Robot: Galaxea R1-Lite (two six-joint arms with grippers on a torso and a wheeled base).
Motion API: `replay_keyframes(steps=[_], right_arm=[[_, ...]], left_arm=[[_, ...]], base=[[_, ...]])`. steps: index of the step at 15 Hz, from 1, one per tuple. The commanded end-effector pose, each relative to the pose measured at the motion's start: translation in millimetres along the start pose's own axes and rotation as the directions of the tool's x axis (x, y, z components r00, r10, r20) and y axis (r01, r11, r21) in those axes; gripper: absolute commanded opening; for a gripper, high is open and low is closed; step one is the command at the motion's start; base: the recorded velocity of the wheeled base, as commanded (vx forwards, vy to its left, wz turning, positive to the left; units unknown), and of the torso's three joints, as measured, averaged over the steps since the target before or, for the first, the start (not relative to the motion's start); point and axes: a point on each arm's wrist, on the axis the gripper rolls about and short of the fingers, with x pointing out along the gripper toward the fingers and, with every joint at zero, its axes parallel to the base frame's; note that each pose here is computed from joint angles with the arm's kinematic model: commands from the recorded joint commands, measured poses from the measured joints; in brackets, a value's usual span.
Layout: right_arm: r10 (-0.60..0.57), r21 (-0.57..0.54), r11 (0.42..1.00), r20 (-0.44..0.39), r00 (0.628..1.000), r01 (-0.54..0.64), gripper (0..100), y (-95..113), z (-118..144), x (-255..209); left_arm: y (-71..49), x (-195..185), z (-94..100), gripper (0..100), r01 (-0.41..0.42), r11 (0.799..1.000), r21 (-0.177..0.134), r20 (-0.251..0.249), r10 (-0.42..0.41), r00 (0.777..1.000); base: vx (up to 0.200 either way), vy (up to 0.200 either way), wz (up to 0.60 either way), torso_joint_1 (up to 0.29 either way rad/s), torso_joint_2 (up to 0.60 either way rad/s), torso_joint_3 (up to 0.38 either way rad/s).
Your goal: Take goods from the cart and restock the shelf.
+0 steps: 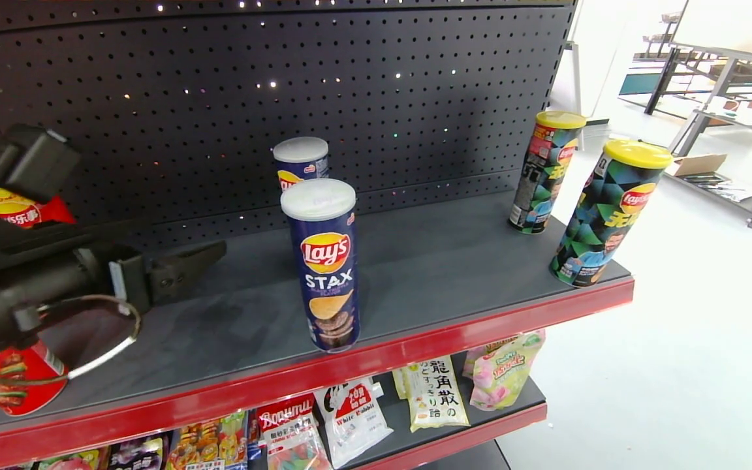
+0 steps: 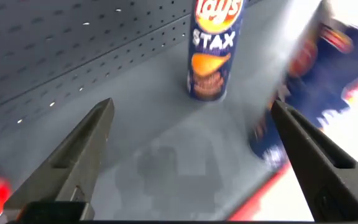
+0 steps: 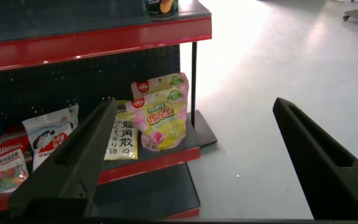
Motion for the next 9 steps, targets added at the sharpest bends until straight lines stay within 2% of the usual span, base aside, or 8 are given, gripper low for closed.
replay_keyframes(steps=[1, 4, 5, 6, 9], right_arm=[[0.000, 0.000, 1.000, -0.001, 1.000, 0.000, 100, 0.0, -0.1, 0.0], [0.000, 0.000, 1.000, -0.001, 1.000, 0.000, 100, 0.0, -0.1, 0.0], [0.000, 0.000, 1.000, -0.001, 1.000, 0.000, 100, 0.0, -0.1, 0.0], [0.000, 0.000, 1.000, -0.001, 1.000, 0.000, 100, 0.0, -0.1, 0.0], [0.000, 0.000, 1.000, -0.001, 1.000, 0.000, 100, 0.0, -0.1, 0.0]], left_arm=[[-2.0, -91.4, -23.7, 100, -0.039, 0.999, -0.002, 0.120, 0.039, 0.992], [-6.6, -159.9, -42.5, 100, -0.101, 0.995, -0.016, 0.142, 0.103, 0.985], [-7.9, -182.3, -47.4, 100, -0.229, 0.973, -0.042, 0.131, 0.232, 0.964], [-10.3, -195.4, -56.6, 100, -0.266, 0.963, -0.053, 0.121, 0.270, 0.955], [-13.9, -206.3, -78.2, 100, -0.272, 0.961, -0.053, 0.122, 0.276, 0.953]], base=[[0.000, 0.000, 0.00, 0.000, 0.00, 0.000], [0.000, 0.000, 0.00, 0.000, 0.00, 0.000], [0.000, 0.000, 0.00, 0.000, 0.00, 0.000], [0.000, 0.000, 0.00, 0.000, 0.00, 0.000], [0.000, 0.000, 0.00, 0.000, 0.00, 0.000]])
